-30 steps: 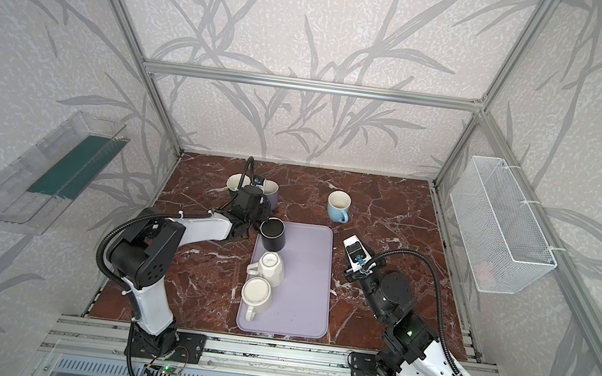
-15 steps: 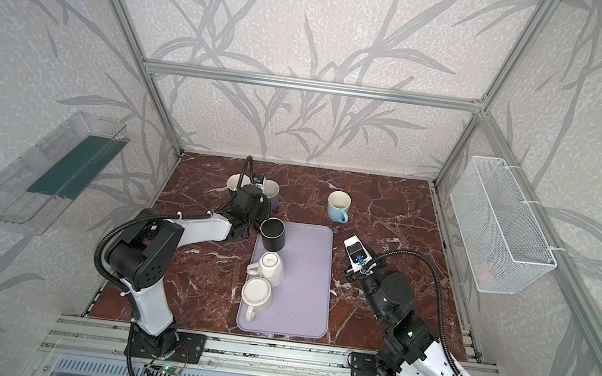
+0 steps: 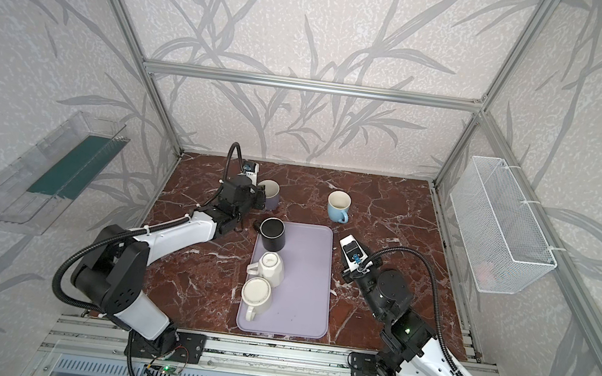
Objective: Turn the mug right side up
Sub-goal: Place the mug at the top-center of the table.
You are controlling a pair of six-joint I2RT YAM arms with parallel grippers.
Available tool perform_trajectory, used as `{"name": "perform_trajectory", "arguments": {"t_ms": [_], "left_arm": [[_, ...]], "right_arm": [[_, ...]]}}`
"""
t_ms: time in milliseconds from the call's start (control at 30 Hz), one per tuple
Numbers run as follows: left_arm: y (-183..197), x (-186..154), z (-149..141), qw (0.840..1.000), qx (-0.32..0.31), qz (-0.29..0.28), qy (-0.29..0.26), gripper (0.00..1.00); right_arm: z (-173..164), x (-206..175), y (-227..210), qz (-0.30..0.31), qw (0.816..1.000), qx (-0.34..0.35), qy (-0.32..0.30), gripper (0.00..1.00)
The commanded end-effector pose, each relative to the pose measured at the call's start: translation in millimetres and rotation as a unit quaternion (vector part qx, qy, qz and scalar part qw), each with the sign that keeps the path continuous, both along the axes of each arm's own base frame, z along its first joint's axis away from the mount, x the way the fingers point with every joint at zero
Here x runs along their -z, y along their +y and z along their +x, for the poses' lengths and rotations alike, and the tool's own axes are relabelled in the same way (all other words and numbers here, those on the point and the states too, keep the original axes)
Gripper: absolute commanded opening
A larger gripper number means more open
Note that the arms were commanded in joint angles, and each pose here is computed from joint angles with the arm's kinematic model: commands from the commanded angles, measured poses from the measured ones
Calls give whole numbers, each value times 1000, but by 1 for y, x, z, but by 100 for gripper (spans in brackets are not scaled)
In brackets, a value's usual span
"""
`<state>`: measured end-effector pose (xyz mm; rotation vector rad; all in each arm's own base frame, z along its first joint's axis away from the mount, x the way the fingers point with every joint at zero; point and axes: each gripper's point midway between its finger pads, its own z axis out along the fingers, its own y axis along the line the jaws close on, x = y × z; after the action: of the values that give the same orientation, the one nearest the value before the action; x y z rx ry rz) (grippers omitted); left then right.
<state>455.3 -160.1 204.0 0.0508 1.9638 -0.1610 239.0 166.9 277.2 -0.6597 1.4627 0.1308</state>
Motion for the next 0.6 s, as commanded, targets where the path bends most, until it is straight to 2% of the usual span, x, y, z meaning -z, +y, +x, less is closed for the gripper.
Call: {"name": "perform_trajectory", "arguments": {"t_ms": [0, 167, 333, 567], "left_arm": [[10, -26, -12, 1000, -13, -7, 7, 34], [20, -32, -40, 998, -21, -24, 48, 34], [27, -25, -80, 994, -13, -51, 99, 35], [21, -1, -124, 980, 29, -68, 187, 37]], "right_arm": [[-4, -10, 13, 20, 999, -35, 24, 32], [-10, 6, 40, 36, 988, -95, 117, 34], [-16, 26, 65, 41, 966, -137, 215, 34], [-12, 44, 88, 31, 950, -149, 274, 37]]}}
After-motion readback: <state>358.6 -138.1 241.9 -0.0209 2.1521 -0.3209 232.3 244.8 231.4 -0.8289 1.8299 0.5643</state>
